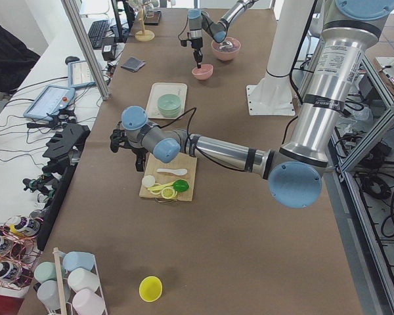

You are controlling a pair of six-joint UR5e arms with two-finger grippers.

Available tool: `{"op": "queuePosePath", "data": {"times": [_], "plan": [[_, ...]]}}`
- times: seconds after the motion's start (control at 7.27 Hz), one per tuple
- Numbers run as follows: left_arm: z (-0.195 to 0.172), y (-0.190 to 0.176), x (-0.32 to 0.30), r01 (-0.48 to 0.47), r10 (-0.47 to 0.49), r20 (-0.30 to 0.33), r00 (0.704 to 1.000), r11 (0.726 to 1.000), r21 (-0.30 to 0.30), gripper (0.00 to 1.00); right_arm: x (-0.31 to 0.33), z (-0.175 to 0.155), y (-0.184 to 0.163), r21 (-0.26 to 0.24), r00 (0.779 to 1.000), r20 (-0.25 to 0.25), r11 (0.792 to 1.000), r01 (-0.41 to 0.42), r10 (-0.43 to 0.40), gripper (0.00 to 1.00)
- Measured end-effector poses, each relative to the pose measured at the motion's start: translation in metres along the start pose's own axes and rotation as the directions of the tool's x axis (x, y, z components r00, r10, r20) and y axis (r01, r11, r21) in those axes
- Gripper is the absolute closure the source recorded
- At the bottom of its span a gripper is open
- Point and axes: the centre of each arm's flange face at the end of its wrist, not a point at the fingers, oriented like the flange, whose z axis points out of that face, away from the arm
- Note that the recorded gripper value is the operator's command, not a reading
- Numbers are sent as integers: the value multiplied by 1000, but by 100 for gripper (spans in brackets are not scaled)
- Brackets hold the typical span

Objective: Stack pink bowl on green and place spoon
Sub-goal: 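Reach right gripper to pink bowl rim while left gripper nears white spoon, then grasp the pink bowl rim with the right gripper and lift it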

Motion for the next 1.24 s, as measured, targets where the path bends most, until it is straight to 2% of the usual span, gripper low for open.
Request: {"op": "queuePosePath", "data": {"times": [0.28,0.69,0.83,1.1,1.24], "plan": [[1,0,1,1,-1,-1,1000,1000,0,3,-4,-6,4,5,1000,7,1000,0,0,100],[30,4,47,14,-14,-5,1000,999,-29,5,-23,-44,-14,40,995,59,996,-86,83,100],[48,11,61,-2,3,26,1000,1000,-27,8,-27,-55,-24,58,991,68,991,-119,115,100],[83,24,72,-42,43,112,993,999,-8,8,-39,-73,-45,91,981,84,979,-181,173,100],[94,30,72,-52,53,136,989,999,-9,11,-48,-81,-56,99,970,89,967,-235,226,100]]}}
